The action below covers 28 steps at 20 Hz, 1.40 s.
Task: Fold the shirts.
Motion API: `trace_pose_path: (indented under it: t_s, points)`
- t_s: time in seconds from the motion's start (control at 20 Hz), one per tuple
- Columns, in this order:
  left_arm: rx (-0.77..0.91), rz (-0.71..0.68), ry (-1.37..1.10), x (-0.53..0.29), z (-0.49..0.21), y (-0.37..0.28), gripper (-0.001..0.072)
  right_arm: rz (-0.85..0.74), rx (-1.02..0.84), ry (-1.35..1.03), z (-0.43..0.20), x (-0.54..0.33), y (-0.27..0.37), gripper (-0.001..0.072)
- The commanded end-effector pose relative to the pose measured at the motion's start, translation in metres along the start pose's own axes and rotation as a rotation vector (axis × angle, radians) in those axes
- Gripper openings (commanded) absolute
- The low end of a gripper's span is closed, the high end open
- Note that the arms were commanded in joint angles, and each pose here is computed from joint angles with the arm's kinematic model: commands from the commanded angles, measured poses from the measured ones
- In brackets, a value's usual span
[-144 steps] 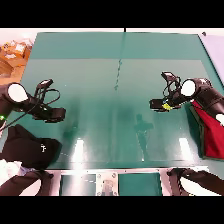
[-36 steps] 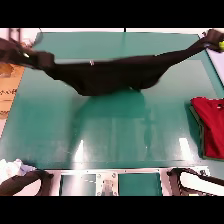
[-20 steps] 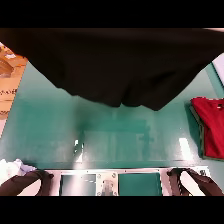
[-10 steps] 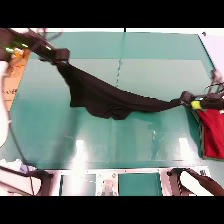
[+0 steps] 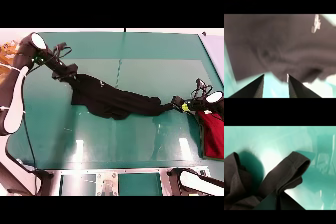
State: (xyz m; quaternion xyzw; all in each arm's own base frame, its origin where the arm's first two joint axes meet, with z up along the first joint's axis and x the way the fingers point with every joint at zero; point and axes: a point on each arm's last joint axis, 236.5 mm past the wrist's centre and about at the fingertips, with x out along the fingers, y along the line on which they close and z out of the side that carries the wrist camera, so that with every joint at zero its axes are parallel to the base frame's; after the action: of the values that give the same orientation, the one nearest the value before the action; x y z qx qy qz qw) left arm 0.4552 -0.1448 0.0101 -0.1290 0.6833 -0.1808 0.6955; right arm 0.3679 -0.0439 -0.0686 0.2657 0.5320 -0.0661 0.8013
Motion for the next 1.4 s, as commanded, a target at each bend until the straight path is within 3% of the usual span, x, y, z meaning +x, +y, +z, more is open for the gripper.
trace_pose_path:
  t_s: [0.0, 0.25, 0.4, 0.45, 0.5, 0.55, 0.6, 0.9, 0.95, 1.05, 1.1, 1.35]
  points:
    - [-0.009, 0.006, 0.200, 0.011, -0.059, -0.013, 0.0028, -0.003, -0.003, -0.044, 0.012, 0.002, -0.001, 0.0014]
    - [-0.005, 0.037, 0.146, 0.048, -0.135, -0.037, 0.0021, -0.004, -0.003, -0.051, 0.014, 0.002, -0.001, 0.0014]
    - [-0.225, -0.036, -0.124, 0.065, -0.134, -0.033, 0.0023, -0.003, -0.004, -0.051, 0.014, 0.002, 0.000, 0.0014]
    - [-0.292, -0.067, -0.225, 0.068, -0.121, -0.029, 0.0211, -0.003, -0.004, -0.053, 0.015, 0.002, 0.000, 0.0014]
    - [-0.341, -0.102, -0.306, 0.073, -0.108, -0.027, 0.0612, -0.003, -0.003, -0.054, 0.015, 0.002, 0.000, 0.0014]
    - [-0.391, -0.133, -0.353, 0.079, -0.097, -0.025, 0.0576, -0.003, -0.004, -0.054, 0.015, 0.002, 0.000, 0.0014]
    - [-0.442, -0.160, -0.369, 0.087, -0.091, -0.024, 0.0438, -0.003, -0.004, -0.053, 0.015, 0.002, 0.000, 0.0014]
    - [-0.491, -0.206, -0.357, 0.145, -0.080, -0.031, 0.0426, -0.003, -0.007, -0.053, 0.015, 0.002, 0.000, 0.0014]
    - [-0.477, -0.199, -0.371, 0.144, -0.077, -0.027, 0.0386, -0.003, -0.007, -0.053, 0.014, 0.002, 0.000, 0.0014]
    - [-0.454, -0.201, -0.357, 0.139, -0.076, -0.023, 0.0070, -0.003, -0.007, -0.049, 0.014, 0.002, 0.000, 0.0014]
    - [-0.431, -0.213, -0.328, 0.134, -0.078, -0.023, 0.0022, -0.003, -0.007, -0.048, 0.013, 0.002, 0.000, 0.0014]
    - [-0.201, -0.290, -0.366, 0.038, -0.069, -0.057, 0.0020, 0.027, -0.032, 0.008, 0.005, -0.019, 0.014, 0.0014]
